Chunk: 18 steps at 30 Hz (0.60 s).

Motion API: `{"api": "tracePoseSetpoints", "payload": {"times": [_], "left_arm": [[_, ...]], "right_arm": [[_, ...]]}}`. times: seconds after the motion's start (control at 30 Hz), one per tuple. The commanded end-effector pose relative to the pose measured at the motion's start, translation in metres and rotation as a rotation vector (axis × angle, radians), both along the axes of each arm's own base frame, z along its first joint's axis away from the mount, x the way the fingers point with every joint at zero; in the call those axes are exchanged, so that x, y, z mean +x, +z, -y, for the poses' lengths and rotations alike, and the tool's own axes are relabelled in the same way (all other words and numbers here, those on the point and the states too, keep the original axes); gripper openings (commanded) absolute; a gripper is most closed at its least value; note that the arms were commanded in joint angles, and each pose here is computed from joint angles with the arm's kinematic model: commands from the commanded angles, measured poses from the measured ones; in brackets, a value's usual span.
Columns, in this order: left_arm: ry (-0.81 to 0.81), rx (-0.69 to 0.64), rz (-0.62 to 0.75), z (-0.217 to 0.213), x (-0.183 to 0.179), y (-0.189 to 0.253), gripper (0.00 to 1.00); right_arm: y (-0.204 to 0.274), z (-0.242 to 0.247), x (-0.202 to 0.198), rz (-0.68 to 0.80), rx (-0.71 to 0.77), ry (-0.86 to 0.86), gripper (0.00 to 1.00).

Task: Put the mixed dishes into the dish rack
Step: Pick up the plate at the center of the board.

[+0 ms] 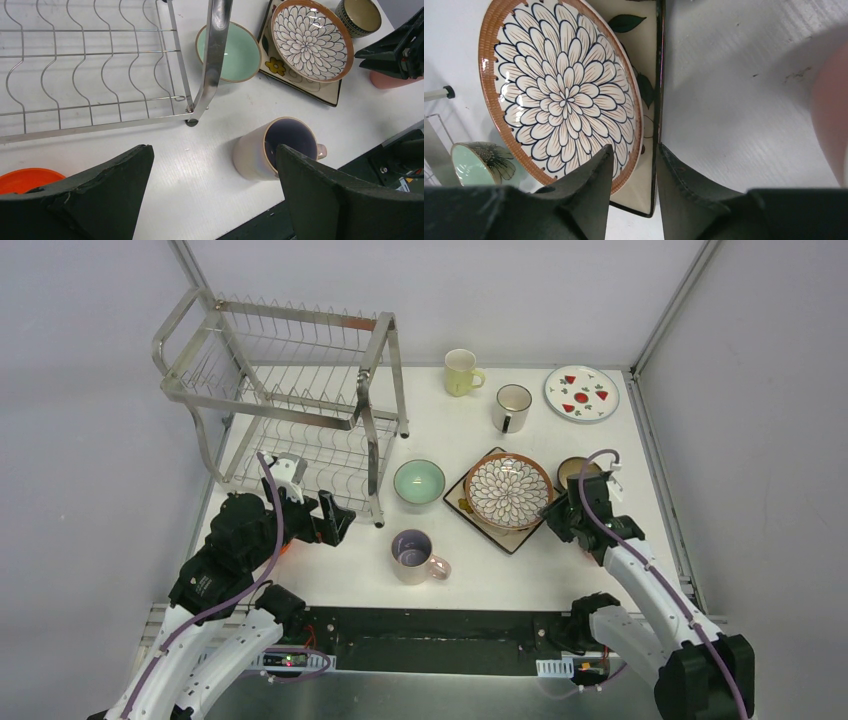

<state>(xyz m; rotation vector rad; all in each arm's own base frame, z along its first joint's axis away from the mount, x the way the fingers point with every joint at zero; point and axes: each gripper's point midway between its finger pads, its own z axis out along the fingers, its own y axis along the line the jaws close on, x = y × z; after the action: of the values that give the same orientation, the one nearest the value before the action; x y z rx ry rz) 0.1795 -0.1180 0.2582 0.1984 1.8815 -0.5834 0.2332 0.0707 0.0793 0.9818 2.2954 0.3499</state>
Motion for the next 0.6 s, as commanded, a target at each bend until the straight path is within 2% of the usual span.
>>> {"api": "tracePoseSetpoints", "payload": {"times": [0.0, 0.57], "left_arm": [[-0.024, -0.008, 0.029, 0.003, -0.001, 0.006, 0.98], [-0.017, -0.013, 0.030, 0.002, -0.002, 0.006, 0.98]], "right_arm": [[0.004, -0.006, 0.016, 0.068, 0.084, -0.046, 0.39], [-0.019, -0.015, 0.025, 0.073, 0.146, -0.041, 0.29]]}}
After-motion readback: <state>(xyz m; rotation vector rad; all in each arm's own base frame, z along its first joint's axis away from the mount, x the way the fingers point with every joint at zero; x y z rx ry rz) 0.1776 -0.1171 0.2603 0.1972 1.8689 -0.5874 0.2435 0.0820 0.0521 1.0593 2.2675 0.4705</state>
